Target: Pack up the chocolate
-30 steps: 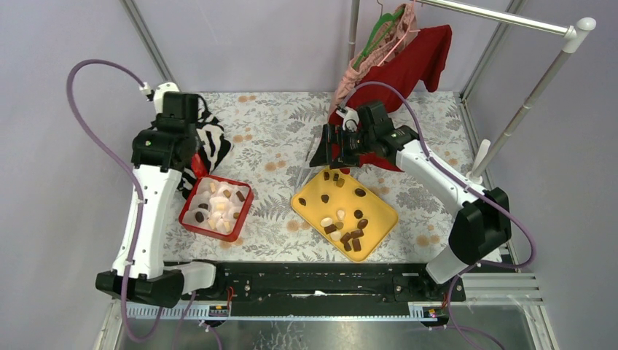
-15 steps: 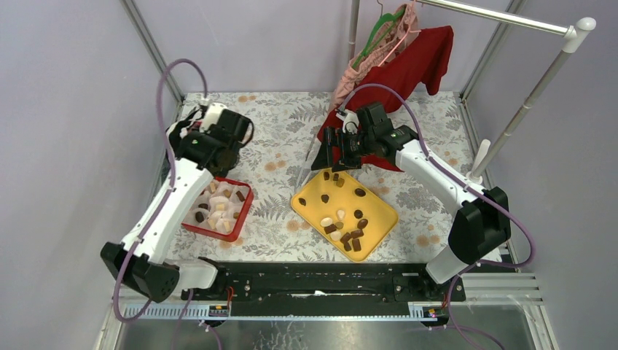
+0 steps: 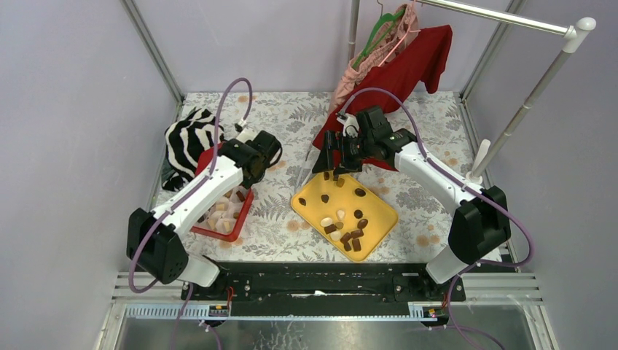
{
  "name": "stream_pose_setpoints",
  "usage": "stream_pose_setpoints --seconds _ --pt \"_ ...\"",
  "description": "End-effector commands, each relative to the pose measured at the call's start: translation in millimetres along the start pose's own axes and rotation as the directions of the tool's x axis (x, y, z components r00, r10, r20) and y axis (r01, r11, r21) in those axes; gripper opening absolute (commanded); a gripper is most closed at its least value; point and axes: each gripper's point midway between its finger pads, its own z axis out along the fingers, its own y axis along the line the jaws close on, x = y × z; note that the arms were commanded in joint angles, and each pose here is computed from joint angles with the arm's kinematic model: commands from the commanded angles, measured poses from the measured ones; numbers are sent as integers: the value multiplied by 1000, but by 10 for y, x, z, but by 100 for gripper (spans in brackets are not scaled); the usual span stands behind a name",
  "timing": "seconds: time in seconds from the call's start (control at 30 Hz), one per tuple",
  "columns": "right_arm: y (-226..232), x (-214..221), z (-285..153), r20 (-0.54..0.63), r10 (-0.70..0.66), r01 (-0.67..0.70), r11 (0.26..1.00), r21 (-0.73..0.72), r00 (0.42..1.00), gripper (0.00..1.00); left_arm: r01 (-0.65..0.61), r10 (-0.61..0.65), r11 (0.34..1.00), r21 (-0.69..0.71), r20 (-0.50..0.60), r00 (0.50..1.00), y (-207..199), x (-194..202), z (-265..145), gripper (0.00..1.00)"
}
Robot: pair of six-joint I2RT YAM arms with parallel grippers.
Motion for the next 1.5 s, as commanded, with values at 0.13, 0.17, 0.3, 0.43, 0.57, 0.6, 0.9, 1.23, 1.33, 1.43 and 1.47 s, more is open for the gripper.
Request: stream_pose_setpoints --seconds 0.13,0.17,0.3,0.43,0.57,0.6,0.9,1.23,1.33,1.43,1.47 --pt "61 -186 89 41 -60 61 998 -29 997 100 -18 20 996 -91 20 1000 -112 -20 105 0" --pt "59 -186 96 41 -58 59 998 -30 997 100 -26 28 994 -104 22 999 -128 -3 126 0" --pt "35 -165 118 38 -59 60 998 -28 998 100 -31 35 991 -130 26 999 -195 7 162 0" --pt "22 -157 125 36 -61 62 998 -29 997 100 -62 68 989 -136 38 997 -351 17 173 0" --pt "24 -155 123 34 -69 70 997 -29 997 100 -83 88 987 -136 31 996 -451 28 206 0" --pt "21 -153 124 34 -69 70 997 -28 997 100 -94 99 986 -139 29 995 -478 37 216 0" --pt "-34 -84 117 24 -67 67 998 -13 997 100 -121 128 966 -227 15 992 -644 -6 262 0" --pt "-76 -30 84 15 -65 64 998 9 998 100 -138 143 949 -283 -5 990 -730 25 290 0" --pt "-73 -36 77 18 -67 67 998 12 998 100 -150 148 957 -249 -28 989 -792 52 297 0" --pt "-73 -39 85 17 -68 68 998 12 998 100 -163 155 963 -216 -56 986 -872 111 313 0" --pt "-75 -45 86 18 -67 67 998 12 998 100 -168 159 963 -212 -60 986 -893 124 315 0"
